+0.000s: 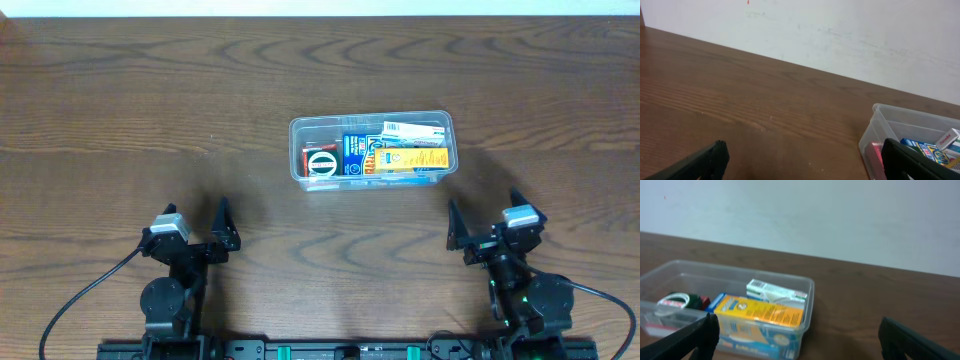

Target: Pack container

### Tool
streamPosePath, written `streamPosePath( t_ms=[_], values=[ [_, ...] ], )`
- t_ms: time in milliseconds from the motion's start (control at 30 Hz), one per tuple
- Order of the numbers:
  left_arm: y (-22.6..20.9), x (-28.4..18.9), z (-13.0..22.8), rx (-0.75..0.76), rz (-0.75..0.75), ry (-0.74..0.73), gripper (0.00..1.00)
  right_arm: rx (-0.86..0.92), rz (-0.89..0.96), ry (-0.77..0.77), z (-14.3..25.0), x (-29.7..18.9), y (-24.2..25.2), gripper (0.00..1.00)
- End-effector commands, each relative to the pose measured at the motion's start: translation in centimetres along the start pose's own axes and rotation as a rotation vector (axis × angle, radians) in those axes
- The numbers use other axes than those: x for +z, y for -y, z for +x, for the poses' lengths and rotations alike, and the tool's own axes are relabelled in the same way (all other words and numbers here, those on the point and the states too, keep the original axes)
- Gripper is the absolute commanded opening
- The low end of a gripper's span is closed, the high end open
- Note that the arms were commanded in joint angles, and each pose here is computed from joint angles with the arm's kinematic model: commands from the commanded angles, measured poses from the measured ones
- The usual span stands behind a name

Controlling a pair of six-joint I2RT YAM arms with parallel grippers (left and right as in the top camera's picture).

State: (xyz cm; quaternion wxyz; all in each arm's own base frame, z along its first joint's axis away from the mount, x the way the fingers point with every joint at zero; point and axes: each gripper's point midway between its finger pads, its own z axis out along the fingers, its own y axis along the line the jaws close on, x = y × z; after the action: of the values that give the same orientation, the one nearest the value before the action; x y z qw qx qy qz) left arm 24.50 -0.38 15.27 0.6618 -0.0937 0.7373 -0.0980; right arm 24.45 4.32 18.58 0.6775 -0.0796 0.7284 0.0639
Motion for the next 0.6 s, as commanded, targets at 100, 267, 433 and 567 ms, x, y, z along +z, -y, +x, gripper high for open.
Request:
streamPosePath(
  t_ms=[100,267,433,567],
  values=[
    [-0.1,0.1,1.5,0.013,0.003,-0.047,0.98,-0.023,-0.007,-0.014,2.3,0.1,-0.1,0.99],
    [-0.1,0.1,1.5,0.013,0.003,-0.047,0.98,-0.029,0.002,0.004,2.8,0.0,0.0,0.99],
    [-0.1,0.1,1.5,0.013,0.003,-0.047,0.98,-0.028,0.013,0.007,2.7,0.0,0.2,0.99],
    [-0.1,0.1,1.5,0.013,0.003,-0.047,0.98,-0.024,0.012,0.008,2.7,0.0,0.2,0.99]
  ],
)
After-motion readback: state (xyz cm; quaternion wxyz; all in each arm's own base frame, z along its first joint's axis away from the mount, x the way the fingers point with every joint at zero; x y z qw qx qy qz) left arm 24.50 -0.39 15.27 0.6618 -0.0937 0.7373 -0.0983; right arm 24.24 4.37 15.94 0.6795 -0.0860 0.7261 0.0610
